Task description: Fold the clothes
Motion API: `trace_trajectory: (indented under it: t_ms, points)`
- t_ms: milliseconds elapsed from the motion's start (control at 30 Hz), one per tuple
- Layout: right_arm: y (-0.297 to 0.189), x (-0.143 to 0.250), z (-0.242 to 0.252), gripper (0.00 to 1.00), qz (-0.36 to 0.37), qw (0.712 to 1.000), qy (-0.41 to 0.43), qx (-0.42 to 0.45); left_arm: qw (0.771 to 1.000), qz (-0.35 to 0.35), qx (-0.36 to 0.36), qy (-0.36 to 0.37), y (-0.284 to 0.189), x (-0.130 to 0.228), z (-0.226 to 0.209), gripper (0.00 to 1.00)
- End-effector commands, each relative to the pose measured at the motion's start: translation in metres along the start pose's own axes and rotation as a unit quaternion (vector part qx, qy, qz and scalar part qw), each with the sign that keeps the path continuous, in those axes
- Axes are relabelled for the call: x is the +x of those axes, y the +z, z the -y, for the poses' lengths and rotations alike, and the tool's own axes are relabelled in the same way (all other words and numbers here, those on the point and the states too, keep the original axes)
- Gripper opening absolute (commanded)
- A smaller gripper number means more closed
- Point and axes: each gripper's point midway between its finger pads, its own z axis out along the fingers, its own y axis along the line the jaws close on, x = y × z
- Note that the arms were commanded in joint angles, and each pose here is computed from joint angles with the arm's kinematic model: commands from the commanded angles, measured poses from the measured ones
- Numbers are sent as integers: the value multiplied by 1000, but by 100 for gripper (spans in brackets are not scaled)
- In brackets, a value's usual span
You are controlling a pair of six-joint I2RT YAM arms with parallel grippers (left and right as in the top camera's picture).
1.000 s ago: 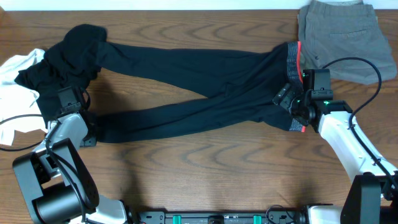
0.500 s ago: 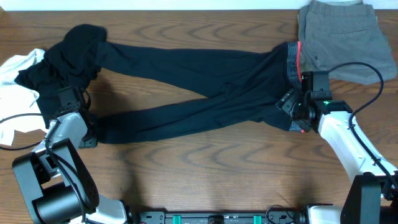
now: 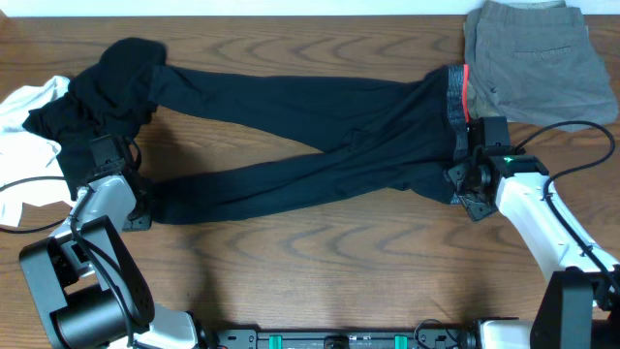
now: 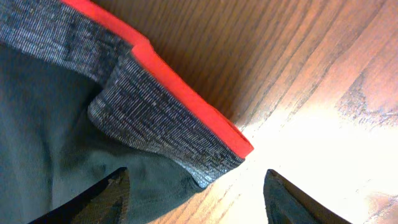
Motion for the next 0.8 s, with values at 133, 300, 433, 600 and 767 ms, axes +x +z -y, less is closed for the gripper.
trace_trajectory:
  t_ms: [133, 300, 433, 600, 767]
  points:
    - [19, 3, 7, 61, 6, 999, 12, 31, 998, -48, -39, 26, 14, 23, -25, 6]
    - [34, 10, 14, 57, -8, 998, 5, 60, 997, -50, -42, 28, 14, 24, -27, 6]
    - [41, 13, 18, 44, -15, 997, -6, 72, 997, -50, -42, 28, 14, 24, -27, 6]
    - [42, 10, 11, 9, -14, 995, -82, 56, 996, -49, -41, 59, 14, 23, -27, 6]
    - [31, -2, 2, 1, -9, 992, -120, 44, 994, -45, -28, 99, 9, 20, -22, 6]
